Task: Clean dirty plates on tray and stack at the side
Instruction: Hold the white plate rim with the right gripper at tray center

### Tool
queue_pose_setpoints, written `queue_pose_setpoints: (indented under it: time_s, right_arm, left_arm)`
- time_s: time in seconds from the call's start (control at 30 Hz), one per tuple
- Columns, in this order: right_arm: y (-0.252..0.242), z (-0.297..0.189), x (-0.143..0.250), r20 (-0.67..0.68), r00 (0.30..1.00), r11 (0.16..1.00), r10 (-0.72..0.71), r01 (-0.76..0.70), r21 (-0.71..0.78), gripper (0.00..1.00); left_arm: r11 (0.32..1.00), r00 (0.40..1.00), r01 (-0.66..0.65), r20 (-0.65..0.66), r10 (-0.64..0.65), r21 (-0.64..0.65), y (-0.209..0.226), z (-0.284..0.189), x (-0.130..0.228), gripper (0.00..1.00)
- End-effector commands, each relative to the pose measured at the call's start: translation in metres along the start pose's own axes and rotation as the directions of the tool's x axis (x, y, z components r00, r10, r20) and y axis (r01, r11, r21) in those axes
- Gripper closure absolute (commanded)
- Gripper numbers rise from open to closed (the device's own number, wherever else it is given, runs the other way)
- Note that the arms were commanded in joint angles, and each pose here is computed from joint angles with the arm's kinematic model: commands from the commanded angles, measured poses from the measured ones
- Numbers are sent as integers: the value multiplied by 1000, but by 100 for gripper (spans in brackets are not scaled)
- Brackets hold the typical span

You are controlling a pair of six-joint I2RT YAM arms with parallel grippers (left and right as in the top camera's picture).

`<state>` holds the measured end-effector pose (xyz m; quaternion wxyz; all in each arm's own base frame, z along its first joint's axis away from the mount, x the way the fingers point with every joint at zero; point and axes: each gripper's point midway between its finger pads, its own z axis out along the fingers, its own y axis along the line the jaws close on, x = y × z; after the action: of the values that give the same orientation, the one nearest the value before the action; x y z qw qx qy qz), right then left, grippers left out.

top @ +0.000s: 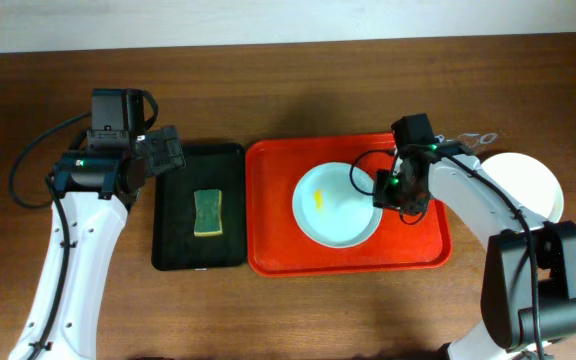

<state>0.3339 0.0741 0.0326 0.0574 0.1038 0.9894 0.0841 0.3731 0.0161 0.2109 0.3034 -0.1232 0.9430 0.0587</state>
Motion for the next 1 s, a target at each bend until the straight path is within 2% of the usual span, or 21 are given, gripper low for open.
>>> queue_pose_setpoints:
  time_s: [0.0, 0.07, 0.17, 0.2, 0.23, 0.5, 0.57, 0.63, 0.67, 0.8, 0.87, 0.9, 0.97]
  right_arm:
    - [-7, 1, -8, 48, 998, 998, -50, 48, 49, 67]
    - [-3, 4, -8, 49, 998, 999, -51, 50, 23, 71]
    - [-4, 9, -3, 28, 998, 999, -49, 48, 25, 72]
    - [-5, 10, -2, 25, 998, 999, -49, 48, 25, 75]
    - [-5, 10, -2, 27, 998, 999, -49, 48, 25, 83]
    - [-2, 21, 12, -8, 999, 999, -46, 46, -21, 82]
    - [2, 21, 14, -17, 999, 998, -47, 46, -46, 96]
    - [2, 22, 16, -22, 999, 998, -47, 46, -43, 96]
    - [2, 22, 14, -15, 998, 997, -63, 62, -43, 96]
    - [10, 21, -7, 88, 960, 961, -267, 272, -52, 96]
    - [12, 17, -15, 112, 954, 958, -277, 284, -50, 92]
    - [14, 15, -18, 121, 953, 957, -278, 285, -51, 74]
    - [16, 8, -22, 120, 953, 957, -277, 285, -51, 59]
  left_arm:
    - [1000, 1000, 0, 7, 0, -15, 4, -1, -2, 1]
    - [1000, 1000, 0, 7, 0, -15, 4, -1, -2, 1]
    - [1000, 1000, 0, 7, 0, -15, 4, -1, -2, 1]
    - [1000, 1000, 0, 7, 0, -15, 4, -1, -2, 1]
    - [1000, 1000, 0, 7, 0, -15, 4, -1, -2, 1]
    - [1000, 1000, 0, 7, 0, -15, 4, -1, -2, 1]
    - [1000, 1000, 0, 7, 0, -15, 4, -1, -2, 1]
    - [1000, 1000, 0, 7, 0, -15, 4, -1, -2, 1]
    - [1000, 1000, 0, 7, 0, -15, 4, -1, -2, 1]
    - [1000, 1000, 0, 7, 0, -15, 4, -1, -2, 1]
    - [1000, 1000, 0, 7, 0, -15, 4, -1, -2, 1]
    - [1000, 1000, 0, 7, 0, -15, 4, -1, -2, 1]
    - [1000, 1000, 0, 7, 0, -15, 4, -1, -2, 1]
